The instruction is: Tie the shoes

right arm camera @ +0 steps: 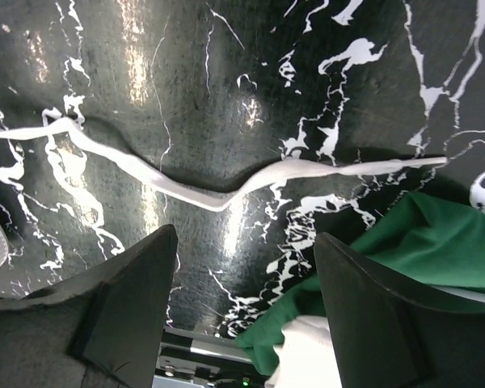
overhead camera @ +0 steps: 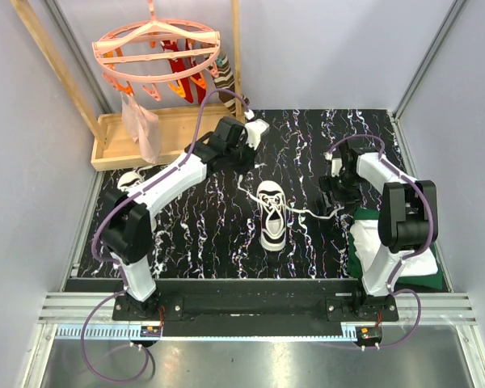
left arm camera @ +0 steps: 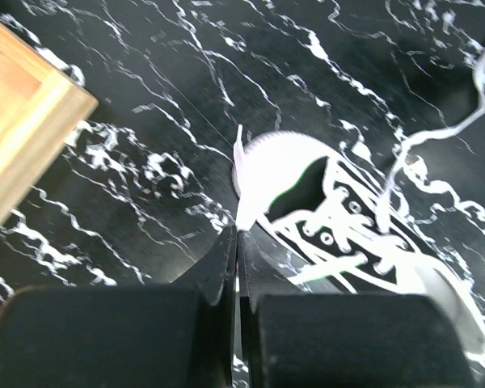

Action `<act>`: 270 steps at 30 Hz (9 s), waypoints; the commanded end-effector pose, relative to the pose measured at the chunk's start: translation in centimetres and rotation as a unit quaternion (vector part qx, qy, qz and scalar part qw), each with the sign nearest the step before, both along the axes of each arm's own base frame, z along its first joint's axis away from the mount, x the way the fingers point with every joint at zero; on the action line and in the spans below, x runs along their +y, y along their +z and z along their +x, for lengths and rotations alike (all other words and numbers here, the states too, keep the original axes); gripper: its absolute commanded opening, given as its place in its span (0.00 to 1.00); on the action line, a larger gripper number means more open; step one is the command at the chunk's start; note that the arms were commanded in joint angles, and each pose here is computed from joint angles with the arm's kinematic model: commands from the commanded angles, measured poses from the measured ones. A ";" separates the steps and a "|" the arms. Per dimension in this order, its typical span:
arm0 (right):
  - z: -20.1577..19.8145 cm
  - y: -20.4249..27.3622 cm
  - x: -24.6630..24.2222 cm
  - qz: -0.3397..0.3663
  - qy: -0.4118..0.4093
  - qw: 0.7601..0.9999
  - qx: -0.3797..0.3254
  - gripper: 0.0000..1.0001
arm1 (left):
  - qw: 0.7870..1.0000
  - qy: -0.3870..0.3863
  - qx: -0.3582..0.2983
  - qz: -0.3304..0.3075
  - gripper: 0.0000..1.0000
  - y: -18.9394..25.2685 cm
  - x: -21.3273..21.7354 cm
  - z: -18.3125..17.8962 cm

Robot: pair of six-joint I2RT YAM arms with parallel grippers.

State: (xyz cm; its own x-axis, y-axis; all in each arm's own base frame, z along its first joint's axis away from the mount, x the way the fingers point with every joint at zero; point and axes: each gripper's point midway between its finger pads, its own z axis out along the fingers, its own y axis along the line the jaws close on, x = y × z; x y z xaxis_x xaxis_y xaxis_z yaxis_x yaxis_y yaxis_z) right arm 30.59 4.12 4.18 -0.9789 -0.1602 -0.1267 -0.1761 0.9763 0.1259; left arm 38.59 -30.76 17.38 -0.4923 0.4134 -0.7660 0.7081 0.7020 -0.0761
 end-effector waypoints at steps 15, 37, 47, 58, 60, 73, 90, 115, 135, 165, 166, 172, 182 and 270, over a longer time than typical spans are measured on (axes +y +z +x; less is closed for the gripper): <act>0.9 -1.9 1.5 0.024 -0.019 0.999 0.011 0.00 | 0.987 -0.090 -0.058 -0.120 0.00 7.1 -0.3 -6.3; 3.0 22.3 18.1 0.344 0.199 0.883 -0.250 0.00 | 0.905 -0.368 -0.173 -0.125 0.00 9.5 2.9 -18.9; 0.3 19.2 28.8 0.355 0.310 0.861 -0.191 0.00 | 0.877 -0.432 -0.186 -0.099 0.00 6.6 4.5 -22.4; -4.2 10.5 35.7 0.347 0.369 0.859 -0.078 0.00 | 0.860 -0.477 -0.167 -0.073 0.00 3.0 5.6 -25.7; -4.9 9.7 36.1 0.346 0.375 0.857 -0.065 0.05 | 0.858 -0.481 -0.162 -0.072 0.00 2.6 5.6 -26.2; -1.4 17.1 33.8 0.353 0.343 0.857 -0.155 0.78 | 0.899 -0.415 -0.119 -0.072 0.00 2.4 4.7 -24.2; -0.9 20.6 20.3 0.248 0.317 0.880 -0.252 0.98 | 0.987 0.122 0.010 -0.100 0.00 1.2 7.7 -2.7; -8.6 6.6 35.1 0.186 0.556 0.775 -0.235 0.61 | 0.966 0.201 0.137 -0.092 0.00 -7.6 8.0 1.3; -7.7 -2.6 35.0 0.131 0.578 0.774 -0.223 0.56 | 0.962 0.200 0.160 -0.097 0.00 -8.7 7.9 1.4; -5.8 15.8 24.7 0.231 0.389 0.839 -0.304 0.00 | 0.995 -0.002 0.075 -0.073 0.00 -2.2 8.3 -6.8; -5.5 15.7 23.8 0.229 0.378 0.844 -0.303 0.00 | 0.994 -0.018 0.076 -0.073 0.00 -2.1 8.2 -7.6; -4.8 13.8 19.3 0.217 0.324 0.878 -0.277 0.00 | 0.987 -0.121 0.096 -0.041 0.00 -3.9 7.1 -12.8; -4.7 11.6 17.1 0.223 0.279 0.905 -0.232 0.00 | 0.979 -0.150 0.139 -0.013 0.00 -6.7 6.7 -15.2; 0.9 5.3 19.1 0.218 0.206 0.921 -0.250 0.00 | 0.937 -0.216 0.215 -0.169 0.36 -6.1 -6.7 -5.8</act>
State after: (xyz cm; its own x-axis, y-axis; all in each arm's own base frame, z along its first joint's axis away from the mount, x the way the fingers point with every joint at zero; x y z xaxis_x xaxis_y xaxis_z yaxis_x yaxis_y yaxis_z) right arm 30.11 22.24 8.44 -0.6744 -0.3587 -0.6454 -0.6502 0.7026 0.2889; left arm 31.57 -36.44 10.17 -0.6699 0.4325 -0.6035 0.7359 0.2793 -0.6168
